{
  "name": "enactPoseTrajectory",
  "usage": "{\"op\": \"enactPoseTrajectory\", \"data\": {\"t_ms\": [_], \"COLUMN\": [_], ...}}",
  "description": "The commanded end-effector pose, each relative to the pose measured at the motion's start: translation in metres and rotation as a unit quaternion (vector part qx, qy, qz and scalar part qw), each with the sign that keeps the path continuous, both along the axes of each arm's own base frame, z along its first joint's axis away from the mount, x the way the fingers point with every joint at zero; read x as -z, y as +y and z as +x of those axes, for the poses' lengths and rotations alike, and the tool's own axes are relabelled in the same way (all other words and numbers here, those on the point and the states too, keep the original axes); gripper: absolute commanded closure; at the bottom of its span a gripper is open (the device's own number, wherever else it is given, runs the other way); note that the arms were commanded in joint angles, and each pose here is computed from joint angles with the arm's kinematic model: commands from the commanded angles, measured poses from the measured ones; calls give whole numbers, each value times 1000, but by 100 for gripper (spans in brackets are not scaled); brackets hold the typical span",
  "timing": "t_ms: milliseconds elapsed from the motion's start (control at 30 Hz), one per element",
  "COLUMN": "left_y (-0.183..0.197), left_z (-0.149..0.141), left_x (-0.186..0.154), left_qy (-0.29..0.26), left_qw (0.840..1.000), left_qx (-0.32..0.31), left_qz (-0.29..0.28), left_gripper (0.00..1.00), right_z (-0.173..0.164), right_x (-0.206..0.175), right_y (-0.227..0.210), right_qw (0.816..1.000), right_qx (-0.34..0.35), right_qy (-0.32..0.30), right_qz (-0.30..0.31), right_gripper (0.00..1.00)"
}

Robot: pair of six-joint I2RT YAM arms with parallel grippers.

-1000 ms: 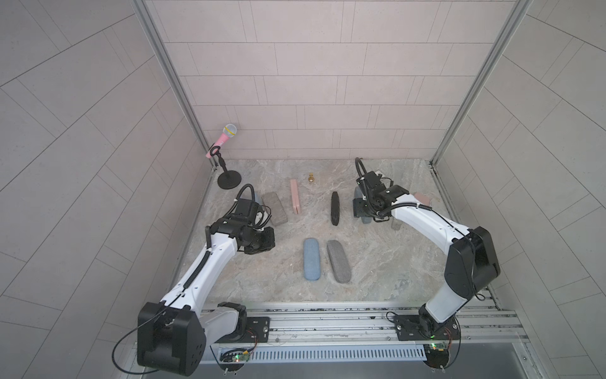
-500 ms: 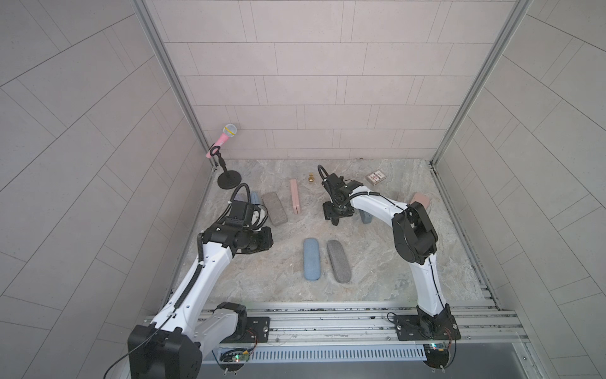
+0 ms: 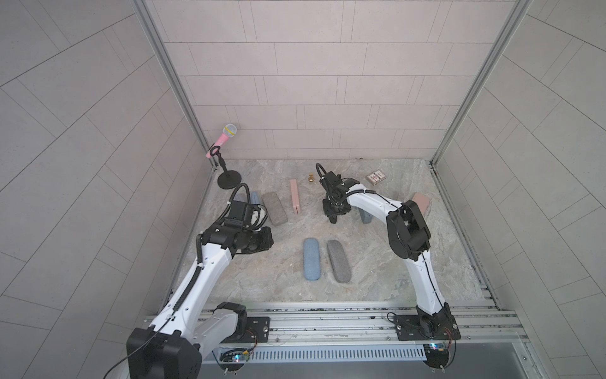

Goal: Close the glasses case
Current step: Pick up the glasses case at the center of the board, then place the glasses case at the center of the board.

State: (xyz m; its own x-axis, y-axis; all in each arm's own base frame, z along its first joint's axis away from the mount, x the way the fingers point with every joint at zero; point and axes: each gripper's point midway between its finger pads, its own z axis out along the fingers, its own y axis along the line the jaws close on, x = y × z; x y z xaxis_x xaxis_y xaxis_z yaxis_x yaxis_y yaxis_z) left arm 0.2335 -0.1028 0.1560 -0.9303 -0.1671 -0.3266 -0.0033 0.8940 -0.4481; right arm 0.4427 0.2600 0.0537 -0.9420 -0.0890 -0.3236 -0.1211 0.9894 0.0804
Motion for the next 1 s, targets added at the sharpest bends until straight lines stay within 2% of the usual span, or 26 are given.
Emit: {"op": "enactPoseTrajectory", "data": {"t_ms": [0,167,300,433,667,967], "left_y": [-1,-1,-1,-2,-2,-2], "left_z": [0,0,-1,-1,0,0], "left_x": [-5,-5,-6,-7,-7,-5], "left_qy": [-12,-13,-16,-16,-16,-11], "left_qw": [1000,1000,1000,1000,1000,1000], "left_qx": [6,5,5,7,6,7], "left_qz": [-2,-2,-4,-6,-6,-6], "left_gripper": [90,90,90,90,90,90], "right_z": [-10,-42,-81,-129,-193,-230], "right_x": [-17,-52,-74,-81,-49,-15], "right_y": [-9,-18,-36,-56,-80,-75], "right_qw": [1000,999,998,997,992,978], "right_qx": [-2,-10,-8,-10,17,25], "right_qy": [-1,-25,-40,-34,-21,3], "right_qz": [-3,28,53,74,120,206], "right_gripper": [70,71,70,70,69,68]}}
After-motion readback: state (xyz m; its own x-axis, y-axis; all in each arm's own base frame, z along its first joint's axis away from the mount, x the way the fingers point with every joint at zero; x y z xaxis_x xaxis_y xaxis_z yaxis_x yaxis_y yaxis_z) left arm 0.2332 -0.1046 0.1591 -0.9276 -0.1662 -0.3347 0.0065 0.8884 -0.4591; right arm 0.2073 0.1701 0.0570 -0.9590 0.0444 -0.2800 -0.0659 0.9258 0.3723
